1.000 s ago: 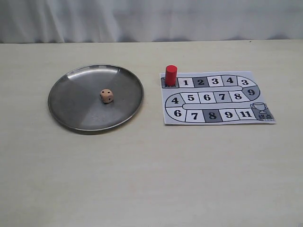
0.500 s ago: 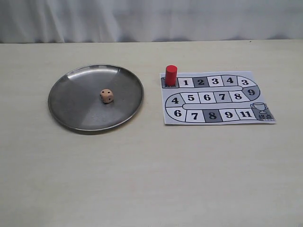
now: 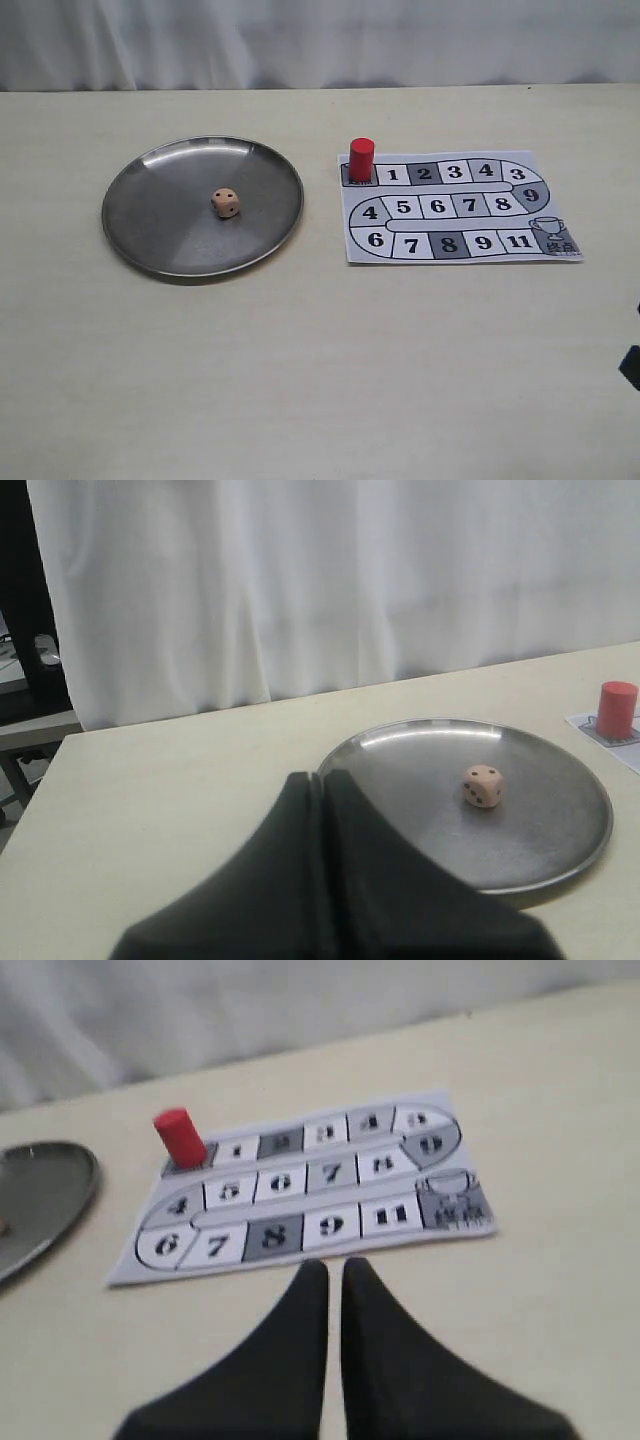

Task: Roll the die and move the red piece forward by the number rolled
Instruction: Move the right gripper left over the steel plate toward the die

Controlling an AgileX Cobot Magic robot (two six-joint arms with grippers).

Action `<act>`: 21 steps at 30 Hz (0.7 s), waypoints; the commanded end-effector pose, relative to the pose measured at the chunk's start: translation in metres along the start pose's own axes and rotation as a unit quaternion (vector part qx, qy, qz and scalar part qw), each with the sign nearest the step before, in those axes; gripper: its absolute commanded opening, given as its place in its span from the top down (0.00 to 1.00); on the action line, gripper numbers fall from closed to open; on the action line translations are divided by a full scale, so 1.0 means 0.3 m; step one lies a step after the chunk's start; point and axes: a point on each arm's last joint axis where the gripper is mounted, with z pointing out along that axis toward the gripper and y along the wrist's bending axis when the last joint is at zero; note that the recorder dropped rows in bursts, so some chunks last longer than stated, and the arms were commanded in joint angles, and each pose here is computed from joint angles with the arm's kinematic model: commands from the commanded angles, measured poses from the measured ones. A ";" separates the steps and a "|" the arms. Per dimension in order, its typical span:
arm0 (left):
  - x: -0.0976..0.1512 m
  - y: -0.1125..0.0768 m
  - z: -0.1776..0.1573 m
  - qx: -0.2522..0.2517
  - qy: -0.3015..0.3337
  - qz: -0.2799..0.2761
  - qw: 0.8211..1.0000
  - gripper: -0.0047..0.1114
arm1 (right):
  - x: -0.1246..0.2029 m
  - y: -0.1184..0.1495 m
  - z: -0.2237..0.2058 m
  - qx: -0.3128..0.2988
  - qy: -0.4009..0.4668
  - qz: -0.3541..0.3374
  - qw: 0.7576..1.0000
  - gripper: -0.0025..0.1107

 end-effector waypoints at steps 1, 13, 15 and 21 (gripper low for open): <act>-0.001 -0.001 0.000 0.001 -0.004 -0.003 1.000 0.96 | -0.010 0.001 0.071 0.021 0.081 0.002 0.996 0.94; -0.001 -0.001 0.000 0.001 -0.004 -0.003 1.000 0.96 | -0.022 0.146 0.333 -0.038 0.199 -0.078 0.976 0.94; -0.001 -0.001 0.000 0.001 -0.004 -0.003 1.000 0.96 | -0.041 0.220 0.380 -0.072 0.192 -0.100 0.974 0.94; -0.001 -0.001 0.000 0.001 -0.004 -0.003 1.000 0.96 | -0.078 0.410 0.556 -0.117 0.236 -0.131 0.956 0.87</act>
